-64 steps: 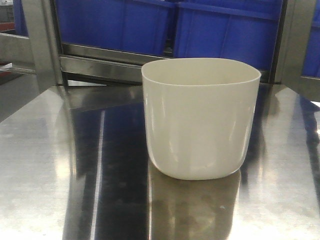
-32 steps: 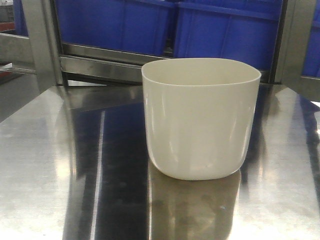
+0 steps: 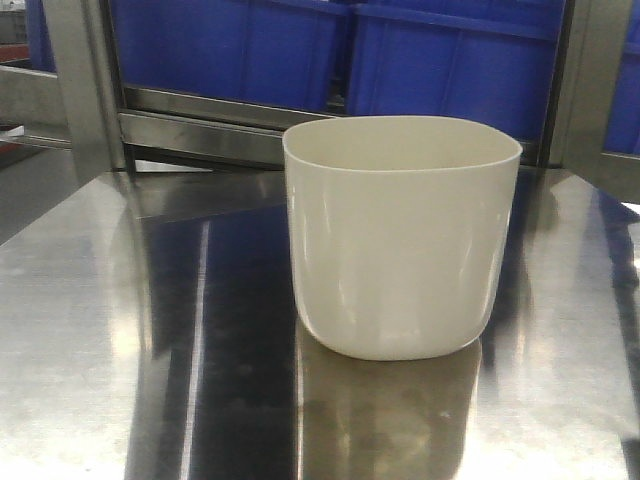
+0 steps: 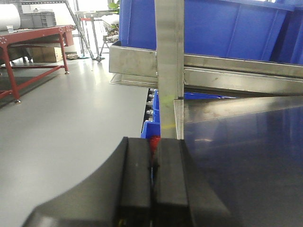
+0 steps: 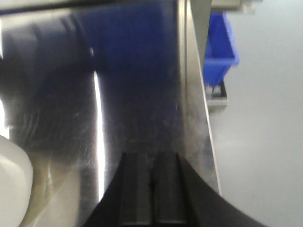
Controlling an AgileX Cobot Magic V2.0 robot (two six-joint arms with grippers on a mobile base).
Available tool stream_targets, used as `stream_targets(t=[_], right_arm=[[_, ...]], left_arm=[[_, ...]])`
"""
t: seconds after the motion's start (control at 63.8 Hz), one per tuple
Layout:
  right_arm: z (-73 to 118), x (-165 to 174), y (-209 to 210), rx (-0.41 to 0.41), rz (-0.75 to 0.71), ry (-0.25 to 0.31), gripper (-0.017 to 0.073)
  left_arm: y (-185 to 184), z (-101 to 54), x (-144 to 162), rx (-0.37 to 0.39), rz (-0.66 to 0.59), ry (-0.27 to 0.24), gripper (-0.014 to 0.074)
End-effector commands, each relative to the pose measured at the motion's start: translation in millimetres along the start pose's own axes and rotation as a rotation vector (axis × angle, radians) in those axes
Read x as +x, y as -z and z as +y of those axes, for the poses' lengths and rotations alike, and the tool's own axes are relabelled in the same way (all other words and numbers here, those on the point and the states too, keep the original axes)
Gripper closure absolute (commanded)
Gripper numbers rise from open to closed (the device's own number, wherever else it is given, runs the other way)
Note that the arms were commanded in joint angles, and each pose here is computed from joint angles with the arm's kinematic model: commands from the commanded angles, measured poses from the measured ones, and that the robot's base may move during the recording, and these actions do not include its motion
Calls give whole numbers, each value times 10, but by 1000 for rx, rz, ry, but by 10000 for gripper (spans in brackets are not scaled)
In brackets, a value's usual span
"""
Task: Move white bin to right shelf second layer
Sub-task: 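Move the right gripper toward the white bin's rim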
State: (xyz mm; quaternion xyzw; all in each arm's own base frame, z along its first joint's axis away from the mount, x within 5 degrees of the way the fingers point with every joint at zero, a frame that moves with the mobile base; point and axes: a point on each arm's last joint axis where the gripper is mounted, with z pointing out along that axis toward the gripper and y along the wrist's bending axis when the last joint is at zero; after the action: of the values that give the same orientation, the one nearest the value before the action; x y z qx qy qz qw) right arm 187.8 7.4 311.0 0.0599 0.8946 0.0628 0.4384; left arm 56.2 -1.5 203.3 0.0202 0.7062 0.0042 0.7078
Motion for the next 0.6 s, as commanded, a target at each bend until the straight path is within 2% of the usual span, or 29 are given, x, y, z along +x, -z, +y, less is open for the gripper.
stream_targets(t=[0.0,0.141,0.251,0.424,0.502,0.58], right_arm=[[139,-262,-31,-36,42,1,499],[385,-393,-215,-69,253,-3,499],[552,-490,-376,-55,381,-52,499],[768,-697,-474,-20,443,-45,495],[845,-783,-482,-3,448,-19,447],[949,-865,-457,-3,445,18,335]], left_arm=[[-2,1,39,-2,-64,9,509],[-2,1,39,-2,-64,9,509],[-2,1,39,-2,-64,9,509],[-2,1,39,-2,-64,9,509],[-2,1,39,-2,-64,9,509],[-2,1,39,-2,-64,9,509]])
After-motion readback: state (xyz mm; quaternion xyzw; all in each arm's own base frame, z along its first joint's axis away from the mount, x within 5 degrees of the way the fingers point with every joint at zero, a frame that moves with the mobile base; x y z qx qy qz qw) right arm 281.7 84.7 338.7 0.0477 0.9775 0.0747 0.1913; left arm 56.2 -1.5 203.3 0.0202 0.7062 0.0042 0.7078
